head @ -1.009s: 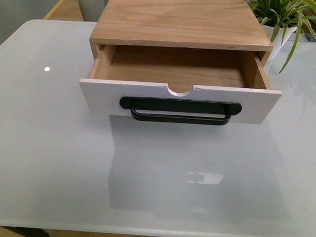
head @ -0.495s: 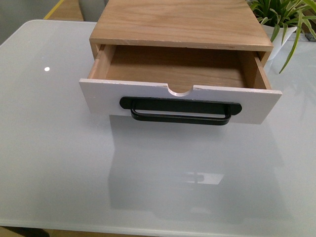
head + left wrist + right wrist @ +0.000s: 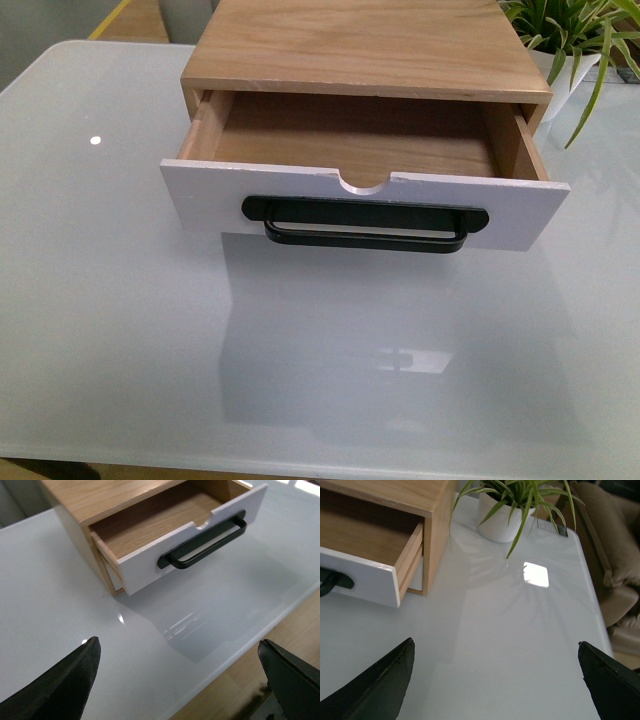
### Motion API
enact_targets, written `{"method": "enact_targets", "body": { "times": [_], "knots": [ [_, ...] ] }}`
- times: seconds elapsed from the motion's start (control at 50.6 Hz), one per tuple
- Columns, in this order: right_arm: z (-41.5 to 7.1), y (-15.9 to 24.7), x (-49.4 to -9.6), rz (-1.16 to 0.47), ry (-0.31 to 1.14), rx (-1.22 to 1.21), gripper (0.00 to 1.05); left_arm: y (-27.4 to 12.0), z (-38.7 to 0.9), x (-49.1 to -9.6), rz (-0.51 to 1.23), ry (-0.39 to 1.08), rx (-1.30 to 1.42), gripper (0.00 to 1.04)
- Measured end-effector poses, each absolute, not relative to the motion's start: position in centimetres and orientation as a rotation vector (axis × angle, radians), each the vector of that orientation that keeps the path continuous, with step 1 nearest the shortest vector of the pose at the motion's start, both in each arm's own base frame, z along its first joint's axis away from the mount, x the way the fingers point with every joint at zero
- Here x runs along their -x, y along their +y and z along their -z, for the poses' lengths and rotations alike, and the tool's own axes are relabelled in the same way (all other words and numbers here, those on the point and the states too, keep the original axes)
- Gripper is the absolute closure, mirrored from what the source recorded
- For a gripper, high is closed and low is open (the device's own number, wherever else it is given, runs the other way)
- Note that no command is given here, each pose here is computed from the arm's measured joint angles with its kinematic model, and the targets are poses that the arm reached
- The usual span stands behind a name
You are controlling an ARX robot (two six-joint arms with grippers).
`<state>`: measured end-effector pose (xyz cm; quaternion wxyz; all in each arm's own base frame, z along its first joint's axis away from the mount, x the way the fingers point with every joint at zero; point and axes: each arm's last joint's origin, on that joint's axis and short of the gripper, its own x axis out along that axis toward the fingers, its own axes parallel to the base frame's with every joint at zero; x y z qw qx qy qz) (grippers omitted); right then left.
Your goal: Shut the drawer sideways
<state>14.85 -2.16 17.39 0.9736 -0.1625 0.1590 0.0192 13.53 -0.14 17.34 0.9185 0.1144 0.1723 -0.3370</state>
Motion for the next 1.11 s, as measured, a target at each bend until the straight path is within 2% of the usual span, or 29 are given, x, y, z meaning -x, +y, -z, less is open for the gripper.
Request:
{"method": "enact_targets", "body": {
  "times": [0.138,0.277,0.415,0.732,1.108],
  "knots": [
    [-16.8,-1.6,-18.7,-0.238,0.361,0.572,0.09,-0.7,-15.6,-16.7,0.934,0.359,-0.346,0.09],
    [-15.0,0.4,-20.7,-0.449,0.398,0.764,0.09,-2.3,-14.0,-19.1,1.058,0.345,-0.417,0.09],
    [-13.5,2.5,-21.5,-0.619,0.398,0.92,0.09,-4.5,-13.6,-19.5,1.205,0.303,-0.427,0.09],
    [-10.8,5.1,-22.6,-0.807,0.377,1.041,0.09,-8.3,-11.9,-20.2,1.368,0.278,-0.487,0.09],
    [-9.4,6.8,-23.9,-0.891,0.349,1.063,0.09,-10.6,-10.5,-23.2,1.396,0.278,-0.49,0.09]
  ]
}}
